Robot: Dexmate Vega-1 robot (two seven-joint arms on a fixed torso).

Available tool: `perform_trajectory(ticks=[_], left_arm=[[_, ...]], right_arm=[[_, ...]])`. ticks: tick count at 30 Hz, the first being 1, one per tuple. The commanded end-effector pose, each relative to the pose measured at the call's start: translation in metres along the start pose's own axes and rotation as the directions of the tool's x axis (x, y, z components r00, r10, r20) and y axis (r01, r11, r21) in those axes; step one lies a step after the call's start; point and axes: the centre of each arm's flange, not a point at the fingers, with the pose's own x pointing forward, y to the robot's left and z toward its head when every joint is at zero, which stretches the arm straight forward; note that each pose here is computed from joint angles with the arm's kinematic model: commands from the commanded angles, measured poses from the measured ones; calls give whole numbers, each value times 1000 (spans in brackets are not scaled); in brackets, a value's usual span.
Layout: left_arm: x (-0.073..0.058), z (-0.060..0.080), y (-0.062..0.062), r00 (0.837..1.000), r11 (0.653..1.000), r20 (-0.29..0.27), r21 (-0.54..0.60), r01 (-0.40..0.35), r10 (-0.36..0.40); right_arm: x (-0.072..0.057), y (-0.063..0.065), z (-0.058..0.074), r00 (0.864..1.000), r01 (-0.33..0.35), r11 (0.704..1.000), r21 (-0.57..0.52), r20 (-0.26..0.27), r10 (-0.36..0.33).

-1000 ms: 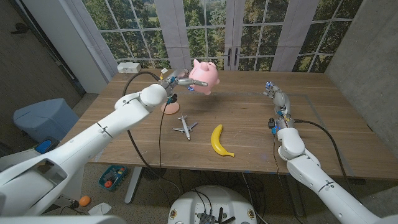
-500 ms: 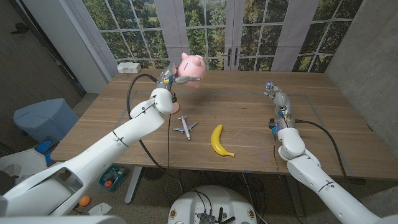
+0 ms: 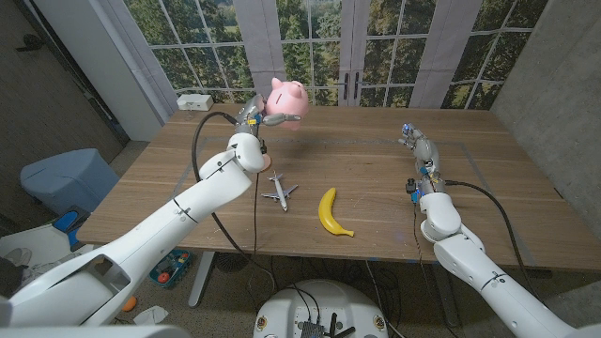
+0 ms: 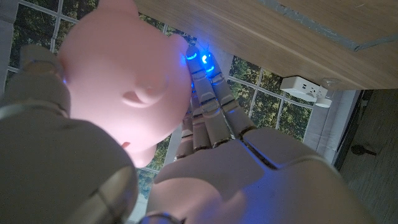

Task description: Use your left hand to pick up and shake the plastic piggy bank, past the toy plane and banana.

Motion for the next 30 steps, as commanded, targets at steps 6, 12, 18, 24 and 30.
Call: perform_trajectory(ticks=[6,12,18,24,30], left_arm=[[17,0,4,963,956,106,-134,259,-246],[25,1,4,898,883,236,-209,420,-372],[28,4,4,838,802,326,-280,528,-438],[32,6,3,763,682,404,-356,639,-504],[37,3,0,730,601,443,-416,682,-521]], right_arm=[[-1,-2,0,1000,7,1000,-8,-1,-7],[0,-2,0,1000,11,1000,-5,1,-11],[0,-3,0,1000,9,1000,-10,2,-9],[1,-3,0,1000,11,1000,-8,0,-11],[2,-4,-1,1000,11,1000,-9,-2,-11]])
